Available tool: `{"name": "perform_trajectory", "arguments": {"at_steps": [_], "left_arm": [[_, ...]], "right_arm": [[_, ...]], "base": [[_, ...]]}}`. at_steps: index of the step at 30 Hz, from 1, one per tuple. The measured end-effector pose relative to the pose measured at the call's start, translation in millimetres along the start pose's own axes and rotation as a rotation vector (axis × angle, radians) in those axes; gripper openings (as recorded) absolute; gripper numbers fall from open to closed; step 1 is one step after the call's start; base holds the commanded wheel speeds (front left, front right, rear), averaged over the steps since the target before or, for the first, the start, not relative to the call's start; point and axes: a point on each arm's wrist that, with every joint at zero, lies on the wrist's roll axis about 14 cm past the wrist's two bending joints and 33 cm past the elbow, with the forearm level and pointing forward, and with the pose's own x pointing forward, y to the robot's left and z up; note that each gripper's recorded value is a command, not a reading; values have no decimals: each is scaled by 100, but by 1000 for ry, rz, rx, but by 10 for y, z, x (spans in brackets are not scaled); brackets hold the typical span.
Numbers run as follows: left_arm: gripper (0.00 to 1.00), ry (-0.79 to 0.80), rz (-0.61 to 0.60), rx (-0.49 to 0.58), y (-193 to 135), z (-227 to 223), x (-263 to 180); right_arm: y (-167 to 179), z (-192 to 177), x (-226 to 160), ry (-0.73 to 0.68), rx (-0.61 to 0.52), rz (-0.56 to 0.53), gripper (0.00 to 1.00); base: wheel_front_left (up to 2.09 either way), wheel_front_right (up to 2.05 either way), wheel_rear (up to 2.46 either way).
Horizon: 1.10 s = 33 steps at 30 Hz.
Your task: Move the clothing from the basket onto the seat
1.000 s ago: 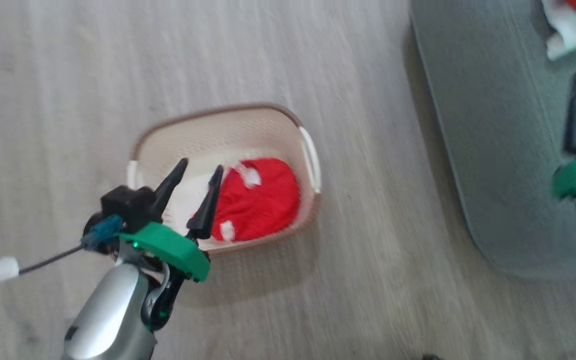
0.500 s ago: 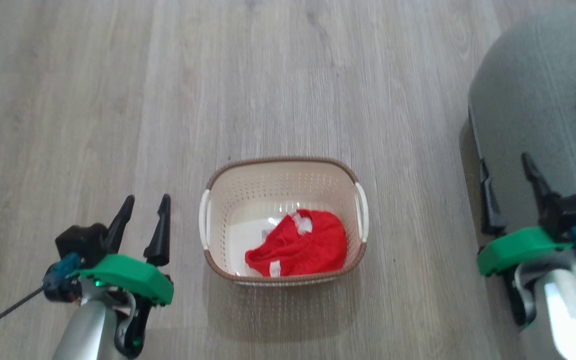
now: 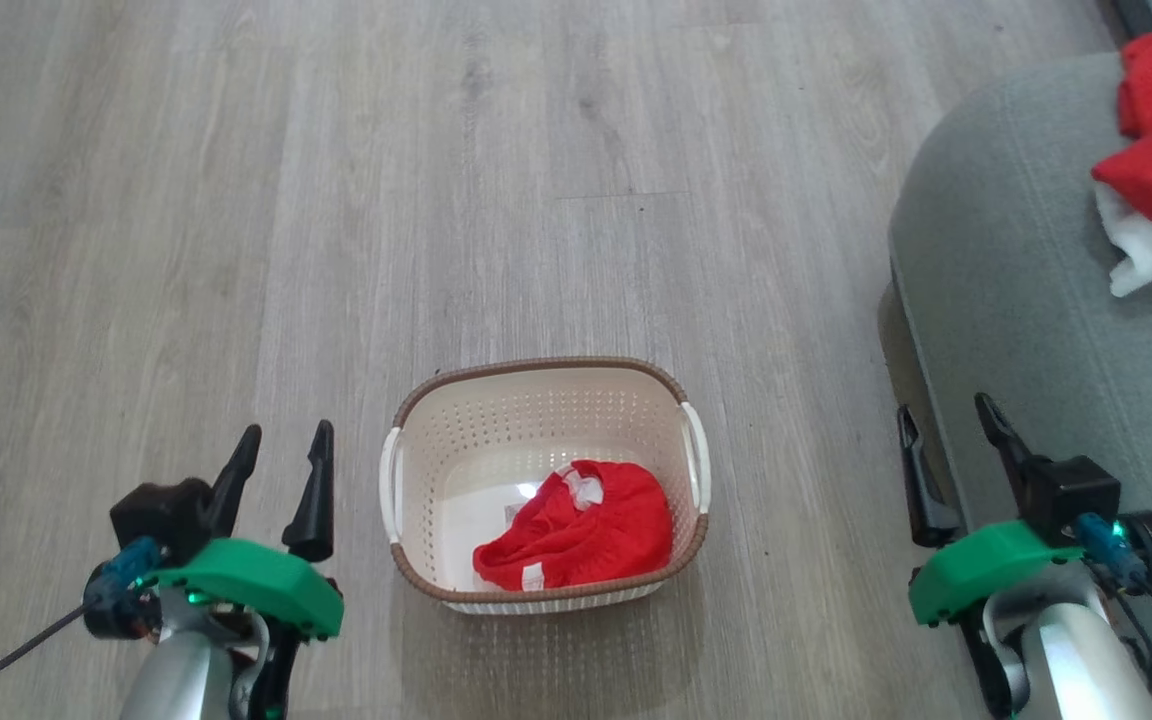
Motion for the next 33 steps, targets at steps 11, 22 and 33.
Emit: {"name": "perform_trajectory", "arguments": {"at_steps": [11,22,33], "left_arm": [[100,18,-31,-1,-101,-66,49],[100,178,-184,59,-411,-604,505],[100,610,-399,256,-688,-1893,1485]], "right_arm": [[-55,-27,-27,7,11,-18,100],[-100,115,484,-54,8,-21,100],[-111,-275,1403,-55,-1,1,100]], "base": [[0,0,0],[0,0,0],[0,0,0]]}}
